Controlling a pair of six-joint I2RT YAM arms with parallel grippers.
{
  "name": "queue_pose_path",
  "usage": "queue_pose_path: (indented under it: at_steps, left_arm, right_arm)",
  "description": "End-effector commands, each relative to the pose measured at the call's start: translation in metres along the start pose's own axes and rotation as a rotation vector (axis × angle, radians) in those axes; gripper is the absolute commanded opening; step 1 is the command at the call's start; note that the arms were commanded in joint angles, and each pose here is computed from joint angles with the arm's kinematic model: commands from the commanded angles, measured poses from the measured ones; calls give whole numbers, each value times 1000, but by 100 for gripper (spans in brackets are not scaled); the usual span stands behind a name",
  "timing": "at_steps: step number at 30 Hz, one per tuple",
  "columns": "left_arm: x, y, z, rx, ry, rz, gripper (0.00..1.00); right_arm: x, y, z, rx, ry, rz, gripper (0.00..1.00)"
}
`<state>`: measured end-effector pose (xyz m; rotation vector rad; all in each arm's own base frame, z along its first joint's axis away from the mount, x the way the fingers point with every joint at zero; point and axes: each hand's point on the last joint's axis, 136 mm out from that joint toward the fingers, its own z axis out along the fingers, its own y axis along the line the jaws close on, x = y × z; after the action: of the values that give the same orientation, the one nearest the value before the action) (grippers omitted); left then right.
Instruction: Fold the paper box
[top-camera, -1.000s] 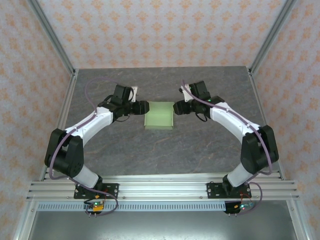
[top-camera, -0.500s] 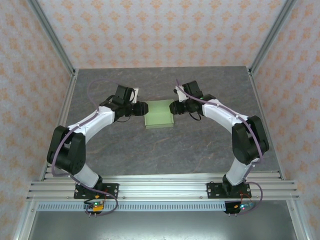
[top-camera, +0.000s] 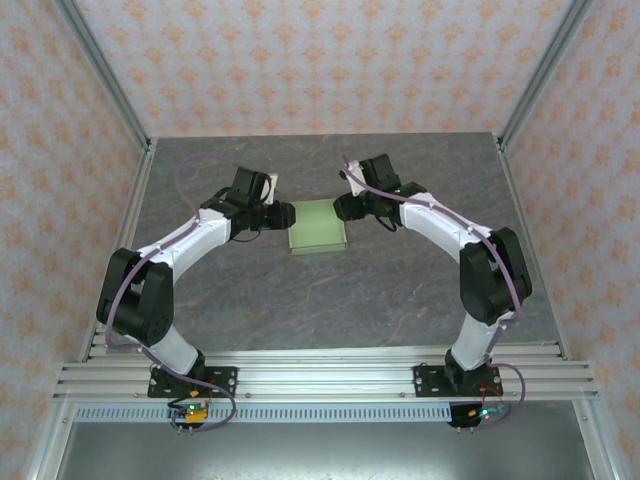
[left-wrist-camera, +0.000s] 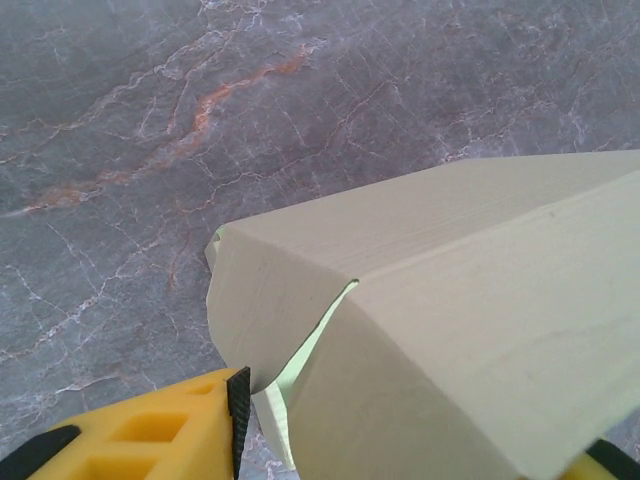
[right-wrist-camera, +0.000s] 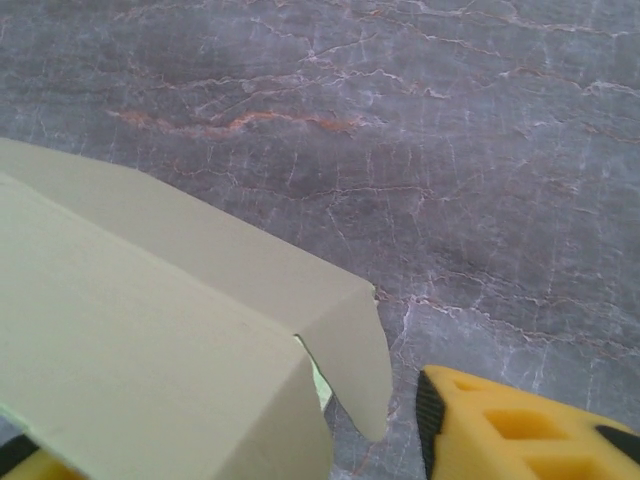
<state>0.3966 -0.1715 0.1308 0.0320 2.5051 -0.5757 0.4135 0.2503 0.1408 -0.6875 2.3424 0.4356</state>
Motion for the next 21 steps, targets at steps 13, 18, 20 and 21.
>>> queue_pose_path:
  at_steps: [13, 18, 20, 21]
  left_arm:
    - [-7, -5, 11, 22, 13, -66, 40]
    - [-6, -6, 15, 32, 31, -92, 39]
    - [-4, -6, 17, 40, 33, -99, 39]
    - [-2, -6, 19, 39, 37, -101, 39]
  right_arm:
    - [-15, 28, 5, -45, -33, 188, 25]
    - [-18, 35, 5, -41, -46, 226, 23]
    - [-18, 35, 6, -35, -47, 232, 23]
    - [-17, 33, 7, -21, -46, 239, 22]
